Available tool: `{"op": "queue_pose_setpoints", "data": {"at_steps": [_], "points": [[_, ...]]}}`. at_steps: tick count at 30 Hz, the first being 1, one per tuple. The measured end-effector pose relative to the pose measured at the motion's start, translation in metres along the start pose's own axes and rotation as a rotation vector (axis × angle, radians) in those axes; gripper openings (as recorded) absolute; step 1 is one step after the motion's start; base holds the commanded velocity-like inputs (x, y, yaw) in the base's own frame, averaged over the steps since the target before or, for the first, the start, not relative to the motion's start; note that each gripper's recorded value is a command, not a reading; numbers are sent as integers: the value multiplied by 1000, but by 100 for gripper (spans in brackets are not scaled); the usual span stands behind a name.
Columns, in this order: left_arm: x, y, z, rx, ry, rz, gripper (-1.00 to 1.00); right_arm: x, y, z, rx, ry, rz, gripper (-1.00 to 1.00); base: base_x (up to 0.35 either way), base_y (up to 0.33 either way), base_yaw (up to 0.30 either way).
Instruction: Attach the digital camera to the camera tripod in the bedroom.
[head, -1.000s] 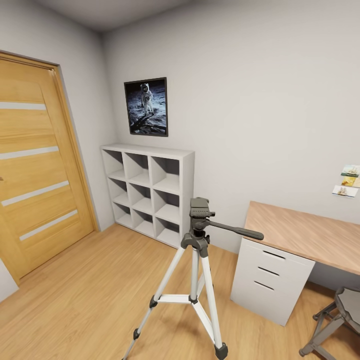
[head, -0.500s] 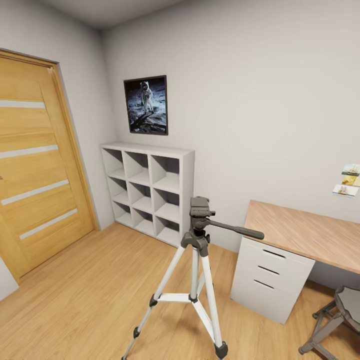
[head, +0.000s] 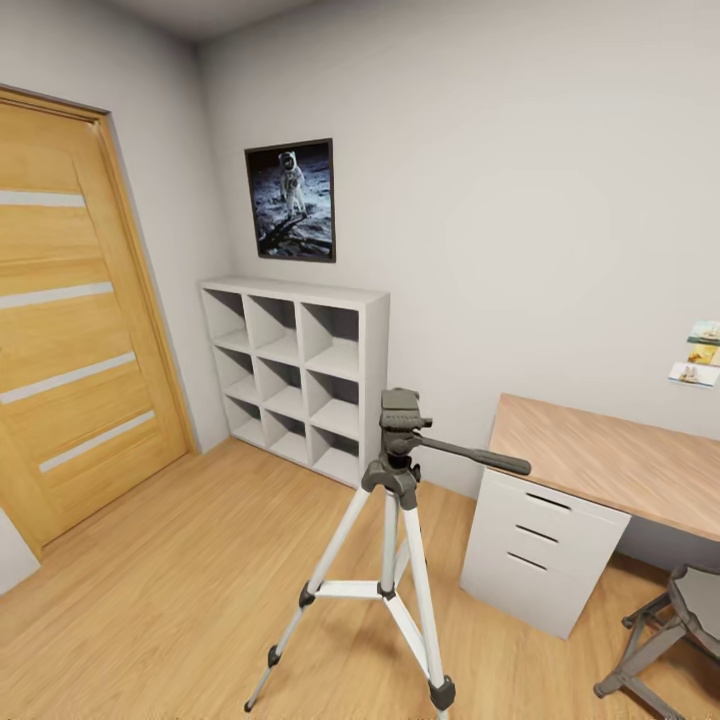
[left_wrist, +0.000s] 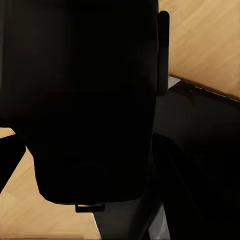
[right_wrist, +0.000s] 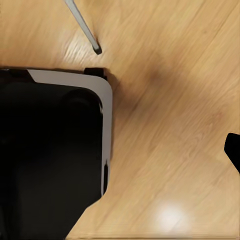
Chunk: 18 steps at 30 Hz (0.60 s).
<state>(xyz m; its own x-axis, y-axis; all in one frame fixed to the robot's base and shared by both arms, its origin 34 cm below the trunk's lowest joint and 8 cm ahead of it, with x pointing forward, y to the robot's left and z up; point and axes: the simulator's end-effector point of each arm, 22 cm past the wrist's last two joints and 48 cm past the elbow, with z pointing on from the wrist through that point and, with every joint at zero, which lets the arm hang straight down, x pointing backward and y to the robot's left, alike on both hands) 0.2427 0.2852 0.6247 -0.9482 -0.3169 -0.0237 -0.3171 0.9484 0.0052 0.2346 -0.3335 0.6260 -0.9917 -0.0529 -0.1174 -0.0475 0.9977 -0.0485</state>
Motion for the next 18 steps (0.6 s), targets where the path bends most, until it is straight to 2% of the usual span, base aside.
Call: {"op": "queue_pose_setpoints", "data": {"at_steps": [6,14,18], "points": [[5,0,2,-2,7,4,-100,7,2,1,-4,15,0,100,0,0,0],[-14,-4,2,1,-98,-4,-100,14,3,2,-6,33,0,100,0,0,0],[-19,-2,2,-3,-126,-2,-100,17,3,2,-7,41,-1,100,0,0,0]]}}
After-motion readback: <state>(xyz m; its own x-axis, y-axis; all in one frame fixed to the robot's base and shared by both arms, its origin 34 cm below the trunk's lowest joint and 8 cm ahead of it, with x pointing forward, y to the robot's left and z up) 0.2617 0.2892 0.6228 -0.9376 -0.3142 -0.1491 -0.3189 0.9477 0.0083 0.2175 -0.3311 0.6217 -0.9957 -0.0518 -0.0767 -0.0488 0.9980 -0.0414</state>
